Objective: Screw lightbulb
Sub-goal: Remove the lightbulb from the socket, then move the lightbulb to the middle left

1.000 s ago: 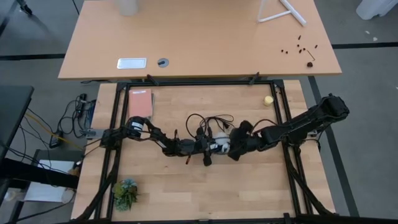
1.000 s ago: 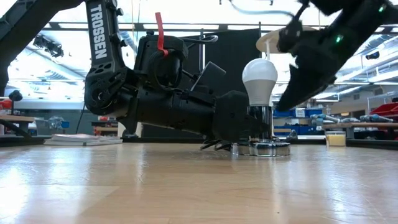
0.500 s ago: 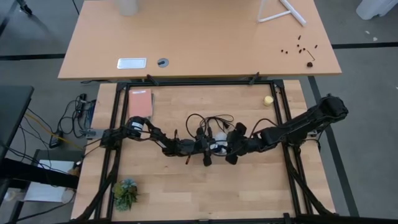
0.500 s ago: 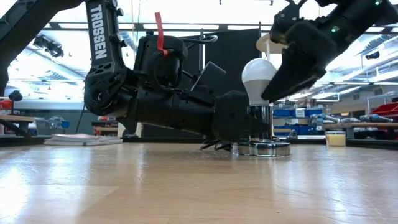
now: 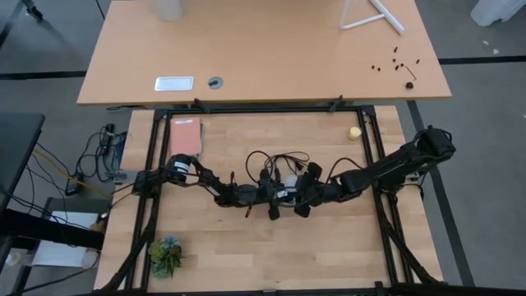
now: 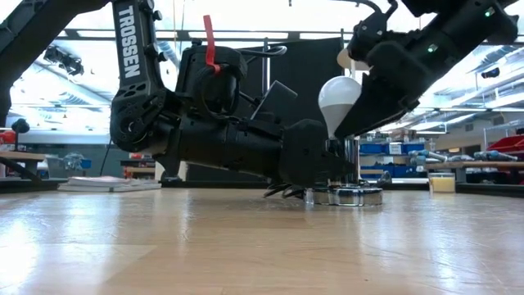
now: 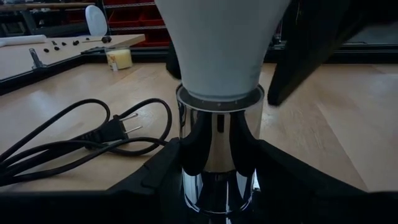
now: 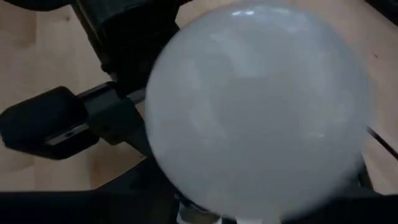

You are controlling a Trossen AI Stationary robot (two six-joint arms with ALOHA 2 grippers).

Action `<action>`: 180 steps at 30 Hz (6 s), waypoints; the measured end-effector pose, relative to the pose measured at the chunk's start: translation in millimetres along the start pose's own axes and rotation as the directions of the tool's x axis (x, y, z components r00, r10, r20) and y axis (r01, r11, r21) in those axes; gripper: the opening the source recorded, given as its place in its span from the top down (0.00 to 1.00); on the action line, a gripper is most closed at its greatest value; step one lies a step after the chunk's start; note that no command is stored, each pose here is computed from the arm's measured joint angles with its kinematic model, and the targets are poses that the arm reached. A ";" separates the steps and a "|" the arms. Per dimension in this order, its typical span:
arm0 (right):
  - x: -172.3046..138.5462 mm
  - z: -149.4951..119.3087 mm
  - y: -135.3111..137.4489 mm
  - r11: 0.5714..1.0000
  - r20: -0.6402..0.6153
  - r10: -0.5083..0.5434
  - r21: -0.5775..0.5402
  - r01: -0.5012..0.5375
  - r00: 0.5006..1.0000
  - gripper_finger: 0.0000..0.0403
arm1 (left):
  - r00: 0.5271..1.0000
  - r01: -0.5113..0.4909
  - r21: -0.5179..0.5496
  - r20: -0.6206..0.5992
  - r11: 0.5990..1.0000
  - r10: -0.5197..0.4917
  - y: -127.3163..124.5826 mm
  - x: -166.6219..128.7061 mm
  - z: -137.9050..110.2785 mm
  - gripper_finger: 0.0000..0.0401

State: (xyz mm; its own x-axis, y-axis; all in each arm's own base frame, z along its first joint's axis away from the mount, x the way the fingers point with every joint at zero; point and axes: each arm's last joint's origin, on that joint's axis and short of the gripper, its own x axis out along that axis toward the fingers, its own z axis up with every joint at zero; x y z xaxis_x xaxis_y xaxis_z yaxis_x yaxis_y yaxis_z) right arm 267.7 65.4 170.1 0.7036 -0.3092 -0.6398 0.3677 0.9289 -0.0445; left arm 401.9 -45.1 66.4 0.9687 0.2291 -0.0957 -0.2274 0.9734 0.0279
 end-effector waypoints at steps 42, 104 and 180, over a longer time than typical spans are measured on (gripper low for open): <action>-19.4 -11.3 -20.2 0.990 -0.137 -0.143 -0.022 0.141 0.980 0.43 | 1.000 0.004 0.001 0.001 1.000 -0.004 -0.2 0.2 0.2 0.54; -39.2 -2.4 -14.4 0.975 0.104 0.034 0.213 -0.055 0.994 0.58 | 0.999 0.034 0.117 0.016 0.993 -0.036 -14.2 -6.0 3.5 0.30; -52.5 -41.7 -1.5 0.983 0.268 -0.016 0.181 -0.033 0.963 0.58 | 0.919 -0.129 0.288 -0.325 0.949 0.224 3.0 -8.1 43.0 0.49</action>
State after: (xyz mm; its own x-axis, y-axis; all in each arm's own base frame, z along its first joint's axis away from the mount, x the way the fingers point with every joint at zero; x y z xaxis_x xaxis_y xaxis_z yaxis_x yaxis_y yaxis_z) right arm 204.8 88.8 171.7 0.8347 -0.3678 -0.4100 0.4477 0.8866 0.1163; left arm 397.7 -44.3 110.1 0.8068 0.4302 -0.4051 -0.3125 0.8925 0.3253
